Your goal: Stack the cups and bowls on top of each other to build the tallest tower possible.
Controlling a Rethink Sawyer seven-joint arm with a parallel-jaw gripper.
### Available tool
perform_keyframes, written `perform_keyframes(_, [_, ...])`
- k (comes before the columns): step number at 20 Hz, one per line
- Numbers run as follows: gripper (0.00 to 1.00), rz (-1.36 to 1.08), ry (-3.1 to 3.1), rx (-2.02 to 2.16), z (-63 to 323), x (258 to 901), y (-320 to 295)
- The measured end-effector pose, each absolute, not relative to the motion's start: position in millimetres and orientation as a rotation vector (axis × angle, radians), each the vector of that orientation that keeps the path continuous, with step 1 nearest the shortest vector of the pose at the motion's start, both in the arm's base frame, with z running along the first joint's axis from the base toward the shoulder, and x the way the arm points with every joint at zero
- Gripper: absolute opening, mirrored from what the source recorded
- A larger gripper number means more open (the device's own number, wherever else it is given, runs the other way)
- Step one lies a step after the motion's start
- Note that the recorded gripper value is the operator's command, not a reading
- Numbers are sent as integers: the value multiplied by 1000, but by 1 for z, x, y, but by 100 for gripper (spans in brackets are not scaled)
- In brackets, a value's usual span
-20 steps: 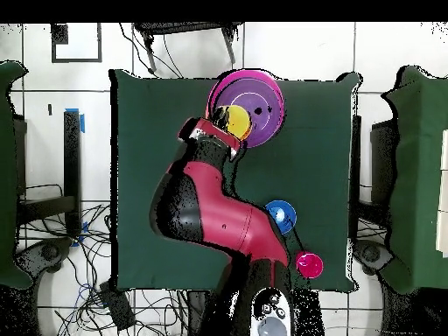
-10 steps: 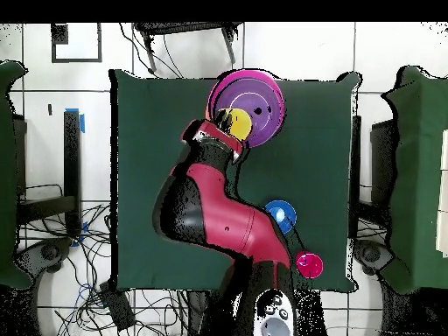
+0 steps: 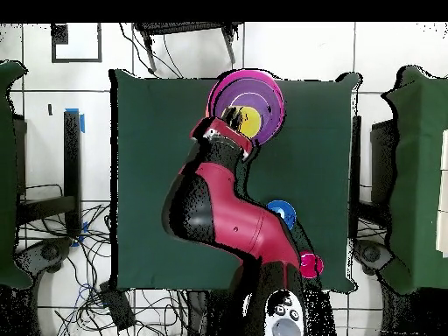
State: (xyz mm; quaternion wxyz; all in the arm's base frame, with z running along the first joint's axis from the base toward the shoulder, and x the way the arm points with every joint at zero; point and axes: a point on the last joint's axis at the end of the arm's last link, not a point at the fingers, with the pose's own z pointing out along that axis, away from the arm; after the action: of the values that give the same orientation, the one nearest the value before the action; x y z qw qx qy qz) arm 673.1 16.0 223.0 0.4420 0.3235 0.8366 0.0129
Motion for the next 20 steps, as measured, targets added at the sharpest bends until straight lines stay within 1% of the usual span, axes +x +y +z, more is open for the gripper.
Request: perform_keyframes(20, [0,35,2032,789,228,677,14])
